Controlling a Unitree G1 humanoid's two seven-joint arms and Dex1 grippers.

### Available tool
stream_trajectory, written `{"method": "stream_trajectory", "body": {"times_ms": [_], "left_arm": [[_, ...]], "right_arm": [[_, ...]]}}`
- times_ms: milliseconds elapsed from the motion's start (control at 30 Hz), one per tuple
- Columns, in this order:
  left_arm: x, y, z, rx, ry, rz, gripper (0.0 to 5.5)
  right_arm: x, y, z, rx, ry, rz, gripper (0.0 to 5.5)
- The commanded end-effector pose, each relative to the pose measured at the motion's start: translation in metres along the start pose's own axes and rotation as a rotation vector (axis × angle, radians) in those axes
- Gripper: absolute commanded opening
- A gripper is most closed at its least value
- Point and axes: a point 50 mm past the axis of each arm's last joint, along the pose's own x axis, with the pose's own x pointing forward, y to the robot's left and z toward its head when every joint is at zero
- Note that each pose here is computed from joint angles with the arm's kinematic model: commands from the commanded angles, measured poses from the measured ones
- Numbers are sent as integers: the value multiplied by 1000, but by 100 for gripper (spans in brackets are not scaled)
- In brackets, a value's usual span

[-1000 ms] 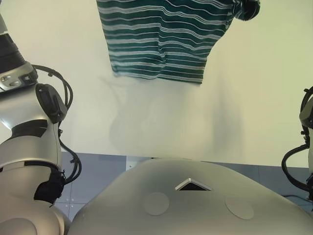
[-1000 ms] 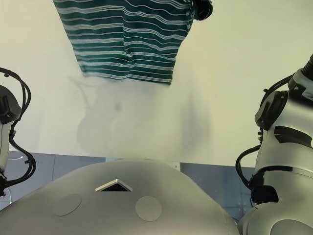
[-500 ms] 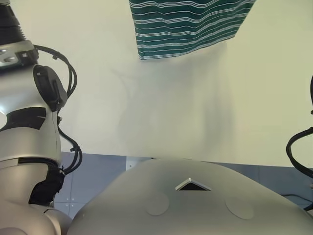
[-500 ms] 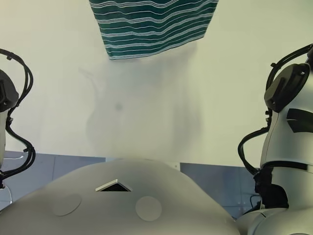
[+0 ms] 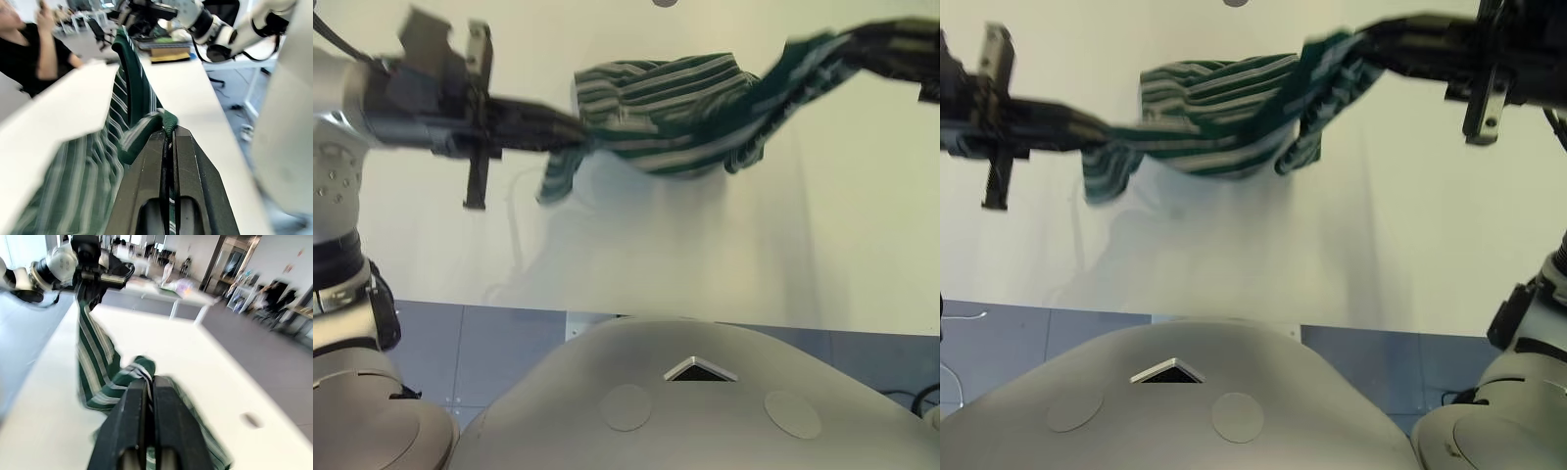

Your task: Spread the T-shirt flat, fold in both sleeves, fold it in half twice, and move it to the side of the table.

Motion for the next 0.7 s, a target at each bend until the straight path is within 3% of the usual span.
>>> {"method": "stream_trajectory", "body": {"times_ms": [33, 100, 200, 333, 400, 500, 600, 700], "left_arm": [[9, -20, -25, -143, 50, -76, 0], [14, -26, -45, -213, 75, -89, 0], [18, -32, -98, -190, 314, -91, 0], [25, -46, -125, -152, 390, -147, 0], [16, -43, -134, -107, 455, -120, 0], [10, -37, -130, -81, 458, -104, 0], [18, -54, -116, -200, 374, -199, 65], [8, -47, -92, -264, 308, -203, 104]], "right_arm": [[12, 29, -11, 41, 149, 191, 1], [20, 41, -30, 76, 242, 251, 1], [32, 63, -71, 97, 411, 333, 1], [44, 100, -100, 147, 480, 474, 1], [40, 102, -108, 152, 522, 459, 1], [33, 98, -105, 156, 527, 442, 1], [36, 110, -93, 231, 431, 522, 75], [30, 80, -66, 241, 252, 410, 118]]}}
